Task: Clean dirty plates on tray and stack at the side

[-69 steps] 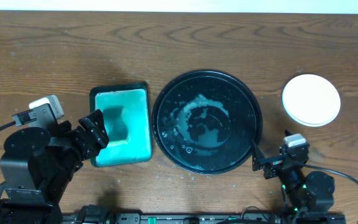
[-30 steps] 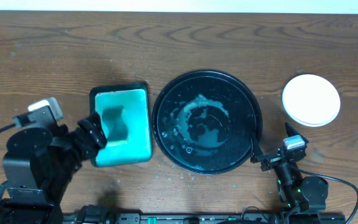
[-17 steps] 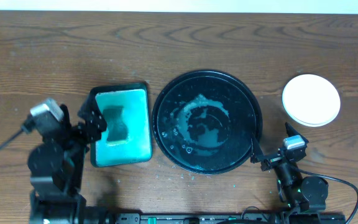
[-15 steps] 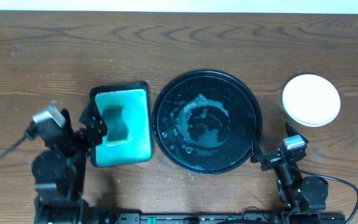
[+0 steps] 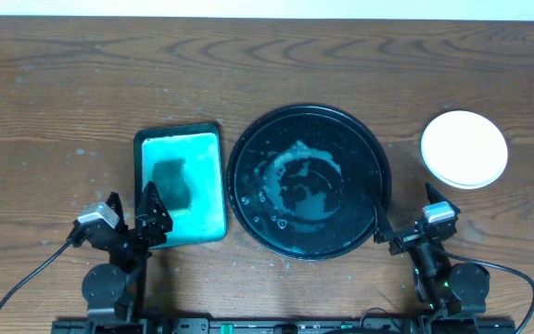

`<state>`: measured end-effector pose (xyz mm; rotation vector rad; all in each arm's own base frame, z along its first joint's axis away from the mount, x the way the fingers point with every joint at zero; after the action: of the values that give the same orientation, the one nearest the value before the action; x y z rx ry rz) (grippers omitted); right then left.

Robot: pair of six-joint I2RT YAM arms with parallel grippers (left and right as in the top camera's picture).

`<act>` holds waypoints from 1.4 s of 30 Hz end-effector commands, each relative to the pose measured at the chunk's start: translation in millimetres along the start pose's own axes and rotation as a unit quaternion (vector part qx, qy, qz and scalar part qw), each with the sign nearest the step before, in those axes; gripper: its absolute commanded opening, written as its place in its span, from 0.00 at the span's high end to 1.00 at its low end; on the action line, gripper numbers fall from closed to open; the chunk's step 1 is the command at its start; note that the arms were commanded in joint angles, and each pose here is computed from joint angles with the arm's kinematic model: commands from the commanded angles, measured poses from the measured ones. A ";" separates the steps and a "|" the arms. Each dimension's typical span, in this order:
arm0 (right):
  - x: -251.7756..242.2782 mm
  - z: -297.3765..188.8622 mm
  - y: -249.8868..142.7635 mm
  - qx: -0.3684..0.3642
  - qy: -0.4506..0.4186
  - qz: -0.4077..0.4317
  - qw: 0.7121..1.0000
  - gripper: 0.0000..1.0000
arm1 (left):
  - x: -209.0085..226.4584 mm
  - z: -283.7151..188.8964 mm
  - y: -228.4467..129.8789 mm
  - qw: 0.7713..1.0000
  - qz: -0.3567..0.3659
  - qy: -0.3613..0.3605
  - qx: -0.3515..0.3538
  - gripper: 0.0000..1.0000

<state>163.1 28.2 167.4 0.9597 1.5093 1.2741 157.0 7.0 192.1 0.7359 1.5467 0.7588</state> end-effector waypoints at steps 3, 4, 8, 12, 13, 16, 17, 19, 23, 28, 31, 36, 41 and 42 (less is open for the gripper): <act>1.5 0.2 -1.0 0.000 0.003 -0.002 1.000 0.01 | 7.6 3.1 -7.9 1.000 0.014 0.009 -0.001 0.20; 1.5 0.2 -0.8 -0.001 0.003 -0.002 1.000 0.01 | 10.8 4.8 -12.4 1.000 0.015 0.012 0.004 0.20; 1.5 0.2 -1.0 0.000 0.003 -0.002 1.000 0.01 | 23.8 11.5 -30.9 1.000 0.015 0.020 0.015 0.20; 1.5 0.2 -0.9 -0.001 0.003 -0.002 1.000 0.01 | 25.4 11.2 -33.3 0.999 0.015 0.025 0.023 0.20; 1.5 0.2 -0.9 -0.001 0.003 -0.002 1.000 0.01 | 25.5 11.2 -33.4 0.999 0.015 0.025 0.023 0.20; 1.5 0.2 -0.8 -0.001 0.003 -0.002 1.000 0.01 | 25.4 11.2 -33.3 0.999 0.015 0.025 0.023 0.20; 1.5 0.2 -0.9 -0.001 0.003 -0.002 1.000 0.01 | 25.5 11.2 -33.3 0.999 0.015 0.025 0.023 0.20; 1.5 0.2 -0.9 -0.001 0.003 -0.002 1.000 0.01 | 25.6 11.3 -33.6 0.999 0.015 0.026 0.024 0.20; 1.5 0.2 -1.0 0.000 0.003 -0.002 1.000 0.01 | 25.7 11.3 -33.6 0.999 0.015 0.026 0.024 0.20; 1.5 0.2 -1.0 0.000 0.003 -0.002 1.000 0.01 | 25.6 11.3 -33.6 0.999 0.015 0.026 0.024 0.20; 1.5 0.2 -1.0 0.000 0.003 -0.002 1.000 0.01 | 25.7 11.3 -33.6 0.999 0.015 0.026 0.024 0.20; 1.5 0.2 -0.8 -0.001 0.003 -0.002 1.000 0.01 | 25.7 11.3 -33.6 0.999 0.015 0.026 0.024 0.20; 1.5 0.2 -0.9 -0.001 0.003 -0.003 1.000 0.01 | 25.6 11.3 -33.6 0.999 0.015 0.026 0.024 0.20; 1.5 0.2 -1.0 0.000 0.003 -0.002 1.000 0.01 | 25.6 11.3 -33.6 0.999 0.015 0.026 0.024 0.20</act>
<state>163.2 28.2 167.1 0.9603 1.5099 1.2739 164.3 7.0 162.9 0.7594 1.5690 0.7580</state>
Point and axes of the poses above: each gripper's point midway between its finger pads, its own z axis out along the fingers, its own x axis along the line the jaws close on, y = z × x, the point moved 8 cm from there along -z, back along the fingers, and after that the axes turned 9 degrees about -z, right-handed, at the moved point
